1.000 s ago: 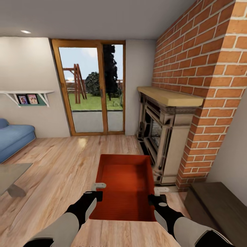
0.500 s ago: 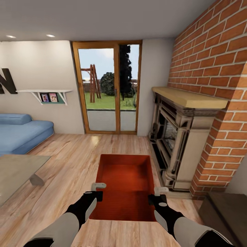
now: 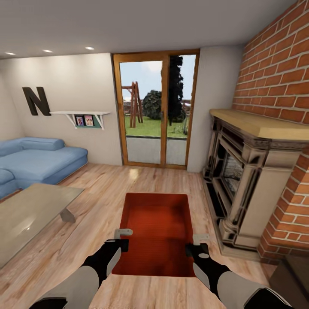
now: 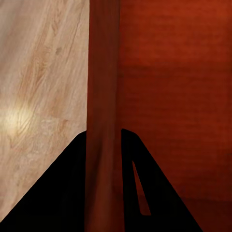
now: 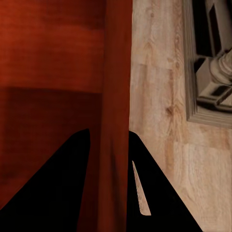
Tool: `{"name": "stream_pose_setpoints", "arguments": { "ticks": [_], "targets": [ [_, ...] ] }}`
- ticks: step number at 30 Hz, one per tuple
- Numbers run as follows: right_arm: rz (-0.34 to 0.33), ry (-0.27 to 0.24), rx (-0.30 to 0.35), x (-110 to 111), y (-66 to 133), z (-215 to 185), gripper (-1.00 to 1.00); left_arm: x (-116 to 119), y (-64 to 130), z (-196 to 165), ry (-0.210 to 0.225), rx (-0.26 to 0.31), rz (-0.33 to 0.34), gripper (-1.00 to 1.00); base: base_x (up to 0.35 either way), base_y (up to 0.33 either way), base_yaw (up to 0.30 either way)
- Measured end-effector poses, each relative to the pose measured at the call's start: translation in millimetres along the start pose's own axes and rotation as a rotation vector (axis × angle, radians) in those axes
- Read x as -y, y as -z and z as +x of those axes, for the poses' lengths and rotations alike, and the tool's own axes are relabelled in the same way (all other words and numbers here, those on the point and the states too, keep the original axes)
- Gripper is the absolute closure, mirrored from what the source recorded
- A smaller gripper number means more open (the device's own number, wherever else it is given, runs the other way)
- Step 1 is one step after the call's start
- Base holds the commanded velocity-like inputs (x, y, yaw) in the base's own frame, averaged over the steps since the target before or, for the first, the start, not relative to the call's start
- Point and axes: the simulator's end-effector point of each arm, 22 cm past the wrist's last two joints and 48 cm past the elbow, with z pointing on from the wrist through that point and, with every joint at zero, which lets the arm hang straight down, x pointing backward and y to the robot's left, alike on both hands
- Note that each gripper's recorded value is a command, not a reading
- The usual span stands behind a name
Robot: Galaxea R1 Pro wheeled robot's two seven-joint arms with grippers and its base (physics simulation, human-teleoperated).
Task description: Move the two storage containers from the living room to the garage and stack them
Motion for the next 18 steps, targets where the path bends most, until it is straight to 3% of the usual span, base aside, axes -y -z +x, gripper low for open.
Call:
{"name": "stream_pose_setpoints", "arguments": {
  "ticks": [18],
  "targets": [
    [0.0, 0.0, 0.0, -0.1, 0.0, -0.1, 1.0, -0.1, 0.0, 0.0, 0.0, 0.0, 0.0, 1.0, 0.0, 0.0, 0.269]
  ]
}}
